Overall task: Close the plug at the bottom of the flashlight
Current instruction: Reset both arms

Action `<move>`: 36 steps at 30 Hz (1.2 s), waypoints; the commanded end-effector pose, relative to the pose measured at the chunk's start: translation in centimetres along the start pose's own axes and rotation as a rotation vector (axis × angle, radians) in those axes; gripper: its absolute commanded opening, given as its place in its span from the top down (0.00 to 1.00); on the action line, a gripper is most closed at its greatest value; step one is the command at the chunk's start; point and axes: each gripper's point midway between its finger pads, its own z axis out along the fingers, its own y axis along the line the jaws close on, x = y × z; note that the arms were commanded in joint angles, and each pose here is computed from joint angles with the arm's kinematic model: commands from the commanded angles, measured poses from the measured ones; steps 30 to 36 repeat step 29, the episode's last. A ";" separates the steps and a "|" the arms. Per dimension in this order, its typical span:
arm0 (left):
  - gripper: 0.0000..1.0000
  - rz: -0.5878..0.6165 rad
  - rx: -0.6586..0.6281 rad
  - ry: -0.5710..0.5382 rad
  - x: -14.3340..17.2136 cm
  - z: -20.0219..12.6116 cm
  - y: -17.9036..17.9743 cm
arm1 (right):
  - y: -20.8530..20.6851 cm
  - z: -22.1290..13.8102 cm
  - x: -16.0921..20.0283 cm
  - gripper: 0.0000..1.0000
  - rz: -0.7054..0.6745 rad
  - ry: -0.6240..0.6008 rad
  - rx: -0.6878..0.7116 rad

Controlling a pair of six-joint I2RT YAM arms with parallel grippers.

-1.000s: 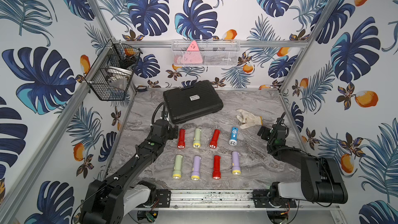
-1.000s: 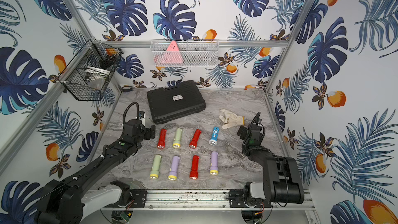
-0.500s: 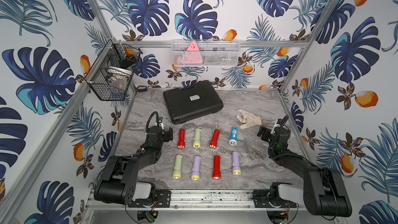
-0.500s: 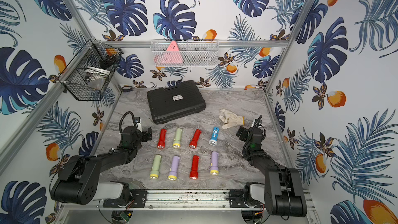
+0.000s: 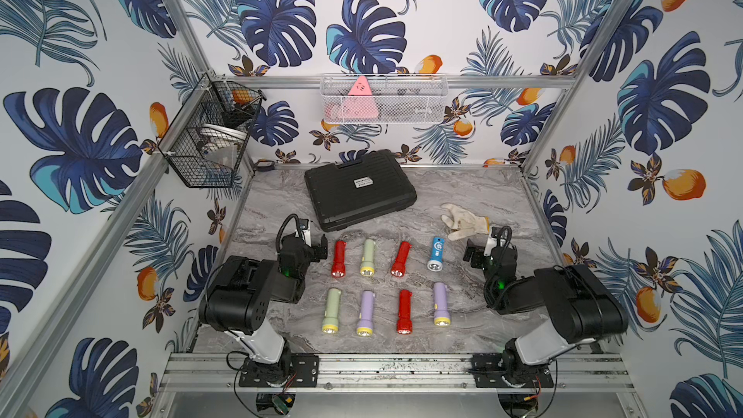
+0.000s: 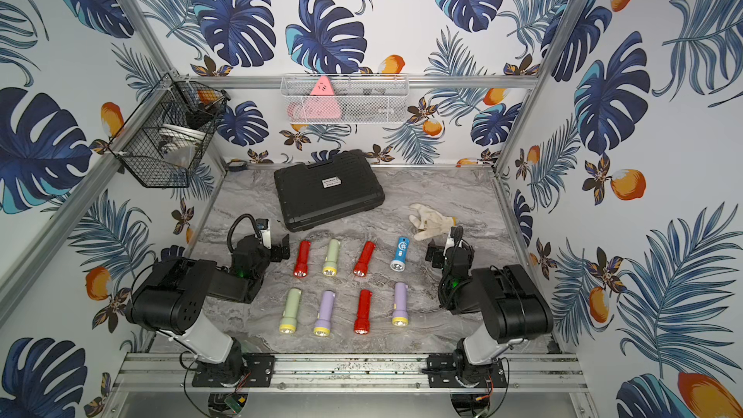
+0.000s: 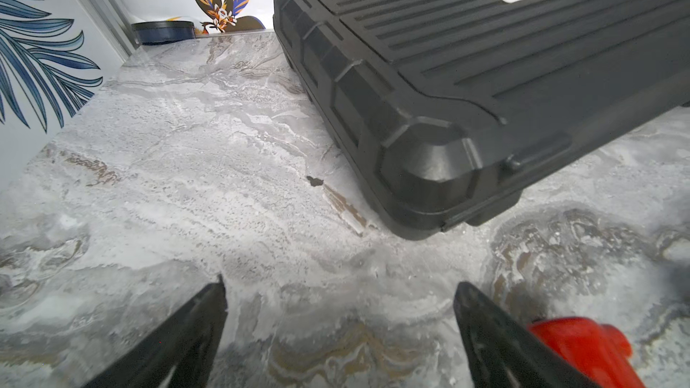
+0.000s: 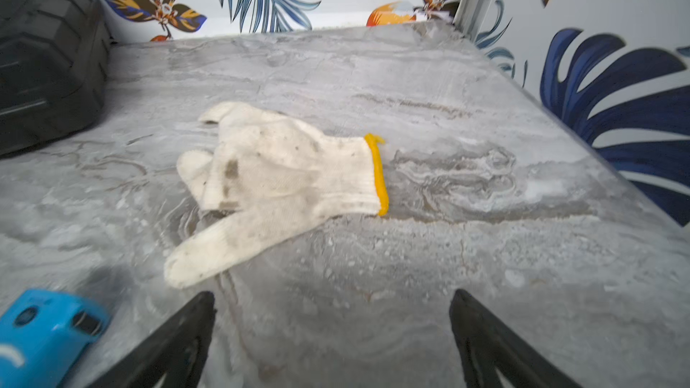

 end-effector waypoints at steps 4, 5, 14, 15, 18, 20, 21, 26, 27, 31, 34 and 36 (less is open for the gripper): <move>0.01 0.009 0.022 -0.033 -1.3 0.5 -0.4 | -1.3 2.5 -3.1 0.00 0.057 -0.057 0.038; 0.01 0.009 0.023 -0.028 -1.3 0.5 -0.4 | -1.9 2.9 -2.5 0.00 0.090 0.010 0.045; 0.01 0.009 0.023 -0.029 -1.3 0.6 -0.4 | -2.9 3.6 -2.7 0.00 0.128 0.014 0.039; 0.01 0.009 0.022 -0.028 -1.3 0.6 -0.4 | -2.8 3.6 -2.6 0.00 0.131 0.028 0.040; 0.01 0.010 0.022 -0.027 -1.3 0.6 -0.4 | -2.2 3.6 -3.0 0.00 0.109 -0.001 0.003; 0.01 0.010 0.022 -0.024 -1.2 0.6 -0.4 | -1.6 3.7 -2.5 0.00 0.099 0.035 -0.033; 0.01 0.010 0.022 -0.022 -1.2 0.6 -0.4 | -1.5 3.7 -2.5 0.00 0.102 0.033 -0.037; 0.01 0.011 0.022 -0.019 -1.2 0.7 -0.4 | -1.4 3.9 -2.5 0.00 0.111 0.039 -0.062; 0.01 0.011 0.022 -0.017 -1.1 0.6 -0.4 | -1.4 3.9 -2.6 0.00 0.110 0.033 -0.062; 0.01 0.011 0.022 -0.017 -1.1 0.6 -0.5 | -1.4 3.9 -2.5 0.00 0.110 0.042 -0.058; 0.01 0.011 0.022 -0.017 -1.1 0.6 -0.5 | -1.4 3.9 -2.5 0.00 0.110 0.042 -0.058; 0.01 0.011 0.022 -0.017 -1.1 0.6 -0.5 | -1.4 3.9 -2.5 0.00 0.110 0.042 -0.058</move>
